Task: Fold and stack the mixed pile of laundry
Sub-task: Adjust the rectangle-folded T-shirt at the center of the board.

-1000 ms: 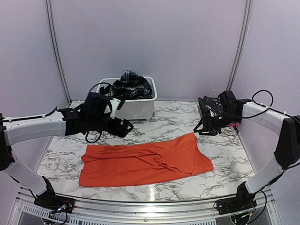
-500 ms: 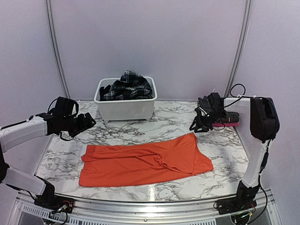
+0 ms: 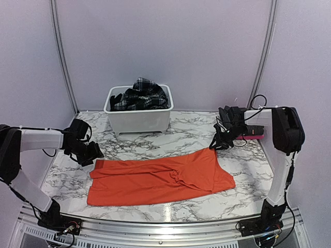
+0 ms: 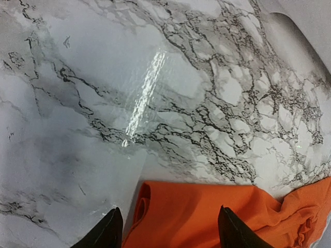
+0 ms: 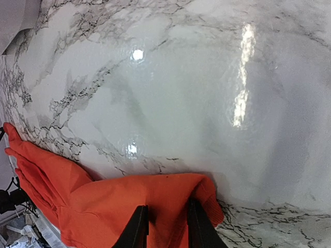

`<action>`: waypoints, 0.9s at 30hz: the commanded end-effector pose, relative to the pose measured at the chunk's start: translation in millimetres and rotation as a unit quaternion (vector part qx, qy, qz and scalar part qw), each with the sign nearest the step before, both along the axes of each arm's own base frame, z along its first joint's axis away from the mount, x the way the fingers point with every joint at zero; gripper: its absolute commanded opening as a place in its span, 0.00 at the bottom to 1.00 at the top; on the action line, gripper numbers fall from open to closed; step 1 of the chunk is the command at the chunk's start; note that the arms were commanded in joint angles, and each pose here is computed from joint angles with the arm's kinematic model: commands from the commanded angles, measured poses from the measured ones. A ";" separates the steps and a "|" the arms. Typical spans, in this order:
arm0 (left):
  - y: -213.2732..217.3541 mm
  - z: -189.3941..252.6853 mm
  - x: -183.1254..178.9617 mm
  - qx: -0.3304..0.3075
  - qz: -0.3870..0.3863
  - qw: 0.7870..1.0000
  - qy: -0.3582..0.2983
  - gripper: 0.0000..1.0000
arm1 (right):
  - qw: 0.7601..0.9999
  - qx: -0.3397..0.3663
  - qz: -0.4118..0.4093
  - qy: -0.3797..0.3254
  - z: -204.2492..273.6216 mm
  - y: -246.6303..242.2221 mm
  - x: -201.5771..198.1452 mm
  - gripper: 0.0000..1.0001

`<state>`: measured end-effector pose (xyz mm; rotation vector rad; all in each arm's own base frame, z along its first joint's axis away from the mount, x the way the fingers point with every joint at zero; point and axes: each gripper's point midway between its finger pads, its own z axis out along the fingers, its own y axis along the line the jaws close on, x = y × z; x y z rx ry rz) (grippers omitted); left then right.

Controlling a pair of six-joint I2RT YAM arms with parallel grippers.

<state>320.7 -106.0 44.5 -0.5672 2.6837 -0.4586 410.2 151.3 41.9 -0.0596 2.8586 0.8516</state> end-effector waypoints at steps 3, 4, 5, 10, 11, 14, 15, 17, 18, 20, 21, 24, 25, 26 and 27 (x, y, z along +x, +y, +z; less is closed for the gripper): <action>2.4 -14.9 -3.2 0.003 0.001 0.999 0.036 0.62 | 1.000 -0.003 0.005 0.002 -6.6 -2.8 -3.5 0.13; 2.1 -16.4 -2.0 0.004 0.000 0.999 0.037 0.60 | 1.000 -0.003 0.005 -0.001 -4.7 -2.8 -2.6 0.09; 1.9 -18.1 -0.5 0.004 -0.002 0.999 0.039 0.57 | 1.000 -0.002 0.004 -0.003 -3.1 -2.2 -2.1 0.05; 6.2 -24.9 3.5 0.004 0.007 0.999 0.048 0.34 | 1.000 -0.009 -0.004 -0.013 2.8 -5.2 3.3 0.00; 7.4 -24.7 4.8 0.002 0.010 0.999 0.046 0.27 | 1.000 -0.011 -0.006 -0.014 3.5 -6.7 4.1 0.00; 11.8 -23.6 8.8 -0.004 0.021 0.999 0.036 0.02 | 1.000 -0.017 -0.013 -0.019 6.0 -11.8 6.5 0.00; 12.7 -21.8 10.8 -0.006 0.024 0.999 0.031 0.00 | 0.999 -0.019 -0.017 -0.021 7.1 -15.2 7.8 0.00; 14.1 -17.8 15.5 -0.009 0.028 0.999 0.018 0.00 | 0.999 -0.019 -0.028 -0.027 9.5 -22.2 10.6 0.00; 14.9 -15.3 18.3 -0.009 0.029 0.999 0.010 0.00 | 0.999 -0.016 -0.035 -0.030 11.3 -27.2 12.6 0.00; 19.3 -11.7 21.2 -0.003 0.039 0.999 0.000 0.00 | 0.998 -0.014 -0.046 -0.036 15.3 -34.2 15.7 0.00; 22.7 -9.0 22.9 0.001 0.047 0.999 -0.008 0.00 | 0.998 -0.014 -0.051 -0.040 17.2 -38.9 17.6 0.00; 34.4 -2.2 28.3 0.015 0.070 0.997 -0.032 0.00 | 0.995 -0.015 -0.078 -0.056 24.4 -55.8 25.1 0.00; 35.3 -0.7 30.5 0.014 0.073 0.996 -0.039 0.00 | 0.994 -0.012 -0.090 -0.061 26.3 -61.4 28.2 0.00; 33.6 -0.9 32.8 0.009 0.071 0.997 -0.043 0.00 | 0.993 -0.006 -0.096 -0.063 26.8 -62.6 30.4 0.00; 30.8 0.0 36.9 0.003 0.068 0.997 -0.047 0.00 | 0.993 0.002 -0.098 -0.065 26.2 -60.5 33.7 0.00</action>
